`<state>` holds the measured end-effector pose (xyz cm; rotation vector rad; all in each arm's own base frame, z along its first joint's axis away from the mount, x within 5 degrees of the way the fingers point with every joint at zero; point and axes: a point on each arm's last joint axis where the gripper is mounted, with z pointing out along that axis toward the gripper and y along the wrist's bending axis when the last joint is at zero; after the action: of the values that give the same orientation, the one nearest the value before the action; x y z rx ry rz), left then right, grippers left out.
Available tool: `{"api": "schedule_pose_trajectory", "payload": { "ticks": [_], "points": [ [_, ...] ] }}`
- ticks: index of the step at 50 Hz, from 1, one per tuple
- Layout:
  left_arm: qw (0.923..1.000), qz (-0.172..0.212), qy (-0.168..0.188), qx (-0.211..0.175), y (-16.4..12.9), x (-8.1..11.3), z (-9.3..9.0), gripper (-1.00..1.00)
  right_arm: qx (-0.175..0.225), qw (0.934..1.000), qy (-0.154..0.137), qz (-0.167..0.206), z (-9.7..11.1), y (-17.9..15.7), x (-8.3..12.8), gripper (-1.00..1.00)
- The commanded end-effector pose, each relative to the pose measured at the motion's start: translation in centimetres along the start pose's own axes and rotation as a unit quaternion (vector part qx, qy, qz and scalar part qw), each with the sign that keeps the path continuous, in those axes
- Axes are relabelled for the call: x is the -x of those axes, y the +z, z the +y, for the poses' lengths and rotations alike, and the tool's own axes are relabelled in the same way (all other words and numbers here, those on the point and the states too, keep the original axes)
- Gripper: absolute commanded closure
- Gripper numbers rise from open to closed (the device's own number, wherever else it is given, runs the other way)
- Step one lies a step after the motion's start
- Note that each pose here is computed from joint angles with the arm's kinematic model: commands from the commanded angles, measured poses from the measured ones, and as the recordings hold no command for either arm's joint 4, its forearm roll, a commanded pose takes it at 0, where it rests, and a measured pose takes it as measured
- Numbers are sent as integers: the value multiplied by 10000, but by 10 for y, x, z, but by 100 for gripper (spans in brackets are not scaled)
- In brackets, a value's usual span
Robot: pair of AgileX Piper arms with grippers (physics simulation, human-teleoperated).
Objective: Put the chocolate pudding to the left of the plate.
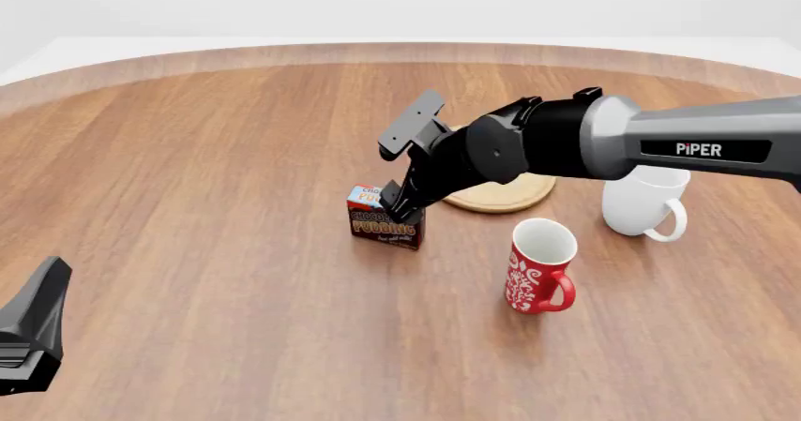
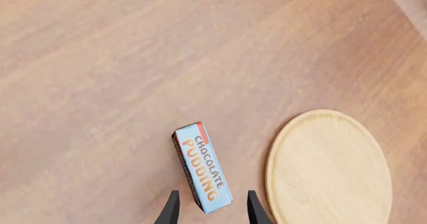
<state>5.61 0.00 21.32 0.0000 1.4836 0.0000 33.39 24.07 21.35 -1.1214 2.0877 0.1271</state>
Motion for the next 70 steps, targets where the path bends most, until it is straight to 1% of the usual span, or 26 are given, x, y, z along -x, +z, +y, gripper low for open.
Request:
{"api": "schedule_pose_trajectory", "payload": {
  "ticks": [1, 15, 16, 29, 37, 42, 60, 67, 70],
  "points": [
    [10000, 0, 0, 0, 0, 0, 0, -100, 18, 10000, 33, 50, 2, 7, -5, -100],
    [10000, 0, 0, 0, 0, 0, 0, -100, 26, 9999, 101, 88, 3, 16, -10, -100],
    [10000, 0, 0, 0, 0, 0, 0, -100, 24, 9997, 192, 159, 2, 25, -17, -100],
    [10000, 0, 0, 0, 0, 0, 0, -100, -4, 9996, 223, 179, -1, 26, -20, -100],
    [10000, 0, 0, 0, 0, 0, 0, -100, 32, 9994, 267, 201, 4, 29, -24, -100],
    [10000, 0, 0, 0, 0, 0, 0, -100, 6, 9994, 272, 214, 1, 30, -24, -100],
    [10000, 0, 0, 0, 0, 0, 0, -100, -11, 9991, 301, 283, -3, 36, -29, -100],
    [10000, 0, 0, 0, 0, 0, 0, -100, 0, 9991, 316, 272, -1, 38, -29, -100],
    [10000, 0, 0, 0, 0, 0, 0, -100, 24, 9990, 318, 304, 2, 41, -33, -100]
  ]
}}
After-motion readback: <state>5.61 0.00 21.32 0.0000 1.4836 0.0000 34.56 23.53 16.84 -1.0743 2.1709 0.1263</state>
